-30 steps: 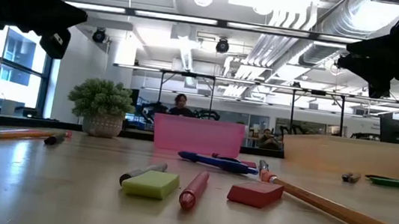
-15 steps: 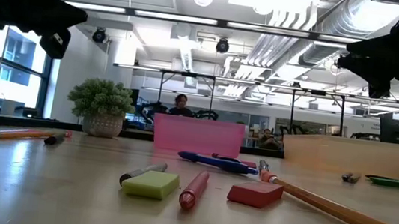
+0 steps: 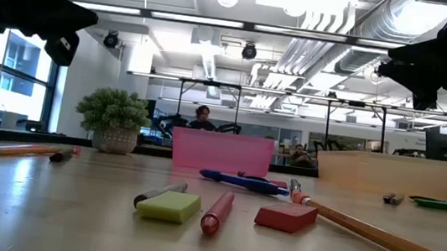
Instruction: Sort crayons/erasers/pens/pencils in bins
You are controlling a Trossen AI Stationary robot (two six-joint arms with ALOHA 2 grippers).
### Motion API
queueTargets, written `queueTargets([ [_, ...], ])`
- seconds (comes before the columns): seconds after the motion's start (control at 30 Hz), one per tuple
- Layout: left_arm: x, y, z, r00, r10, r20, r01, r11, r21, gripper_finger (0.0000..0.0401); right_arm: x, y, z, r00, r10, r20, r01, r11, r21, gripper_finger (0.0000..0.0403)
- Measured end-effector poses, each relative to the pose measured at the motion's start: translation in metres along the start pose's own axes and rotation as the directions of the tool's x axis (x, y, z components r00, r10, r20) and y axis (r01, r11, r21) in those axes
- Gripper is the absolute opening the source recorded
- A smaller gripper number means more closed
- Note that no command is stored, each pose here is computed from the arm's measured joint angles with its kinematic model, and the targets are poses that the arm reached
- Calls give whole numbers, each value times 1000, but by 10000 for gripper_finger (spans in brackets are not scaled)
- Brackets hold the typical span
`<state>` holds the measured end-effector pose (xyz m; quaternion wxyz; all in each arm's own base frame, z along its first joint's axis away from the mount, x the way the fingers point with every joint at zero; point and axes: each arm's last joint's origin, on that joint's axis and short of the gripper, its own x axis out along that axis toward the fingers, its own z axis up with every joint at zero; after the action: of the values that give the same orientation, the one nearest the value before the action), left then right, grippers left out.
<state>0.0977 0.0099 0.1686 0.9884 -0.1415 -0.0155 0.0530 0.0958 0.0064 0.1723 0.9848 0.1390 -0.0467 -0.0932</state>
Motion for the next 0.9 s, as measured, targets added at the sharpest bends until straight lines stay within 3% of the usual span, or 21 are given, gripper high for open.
queueTargets([
  [0.5, 0, 0, 0, 1000, 10, 5, -10, 1000, -4, 3, 0, 0, 0, 1000, 0, 0, 0, 1000, 0, 167],
  [0.9, 0, 1, 1, 999, 27, 22, -20, 956, -293, 3, 0, 0, 0, 1000, 0, 0, 0, 1000, 0, 167],
])
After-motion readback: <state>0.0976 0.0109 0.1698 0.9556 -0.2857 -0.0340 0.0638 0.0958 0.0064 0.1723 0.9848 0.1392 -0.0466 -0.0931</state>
